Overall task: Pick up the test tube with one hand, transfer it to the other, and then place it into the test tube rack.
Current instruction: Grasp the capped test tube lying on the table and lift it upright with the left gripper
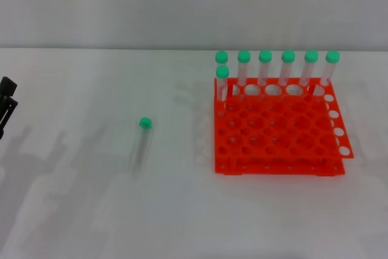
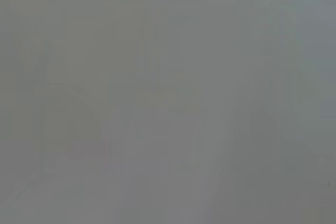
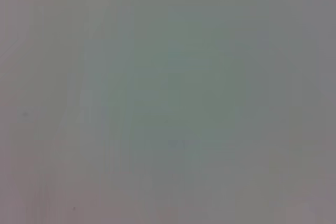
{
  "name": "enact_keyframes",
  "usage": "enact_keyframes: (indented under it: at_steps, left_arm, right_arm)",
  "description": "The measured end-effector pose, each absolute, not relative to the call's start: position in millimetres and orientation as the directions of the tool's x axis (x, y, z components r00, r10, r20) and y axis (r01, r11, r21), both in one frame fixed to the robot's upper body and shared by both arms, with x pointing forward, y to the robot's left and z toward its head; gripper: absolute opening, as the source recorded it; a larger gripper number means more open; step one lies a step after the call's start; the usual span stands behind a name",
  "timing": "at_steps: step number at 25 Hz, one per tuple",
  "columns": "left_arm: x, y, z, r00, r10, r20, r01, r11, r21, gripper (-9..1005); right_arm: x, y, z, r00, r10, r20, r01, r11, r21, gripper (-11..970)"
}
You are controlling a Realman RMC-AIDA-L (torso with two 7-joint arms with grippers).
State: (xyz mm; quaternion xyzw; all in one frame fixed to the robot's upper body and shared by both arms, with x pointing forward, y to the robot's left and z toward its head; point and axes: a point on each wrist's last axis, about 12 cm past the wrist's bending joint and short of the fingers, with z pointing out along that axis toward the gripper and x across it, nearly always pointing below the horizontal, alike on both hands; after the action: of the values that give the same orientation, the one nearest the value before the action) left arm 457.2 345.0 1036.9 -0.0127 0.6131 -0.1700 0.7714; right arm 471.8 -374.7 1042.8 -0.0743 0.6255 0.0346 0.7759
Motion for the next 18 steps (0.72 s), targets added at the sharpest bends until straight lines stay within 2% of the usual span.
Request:
enact_keyframes:
  at_steps: [14, 18]
  left_arm:
    - [451, 345, 1039, 0.176, -0.367, -0.913, 0.300, 0.904, -0.306, 803]
    - [454, 354, 1047, 0.108, -0.418, -0.902, 0.388, 0.853, -0.348, 802]
  right_arm:
    - [472, -385, 1051, 0.260, -0.061, -0.964, -0.093, 0.992, -0.088, 879]
    - [472, -390, 1055, 0.275, -0.091, -0.957, -0.085, 0.989, -0.118, 878]
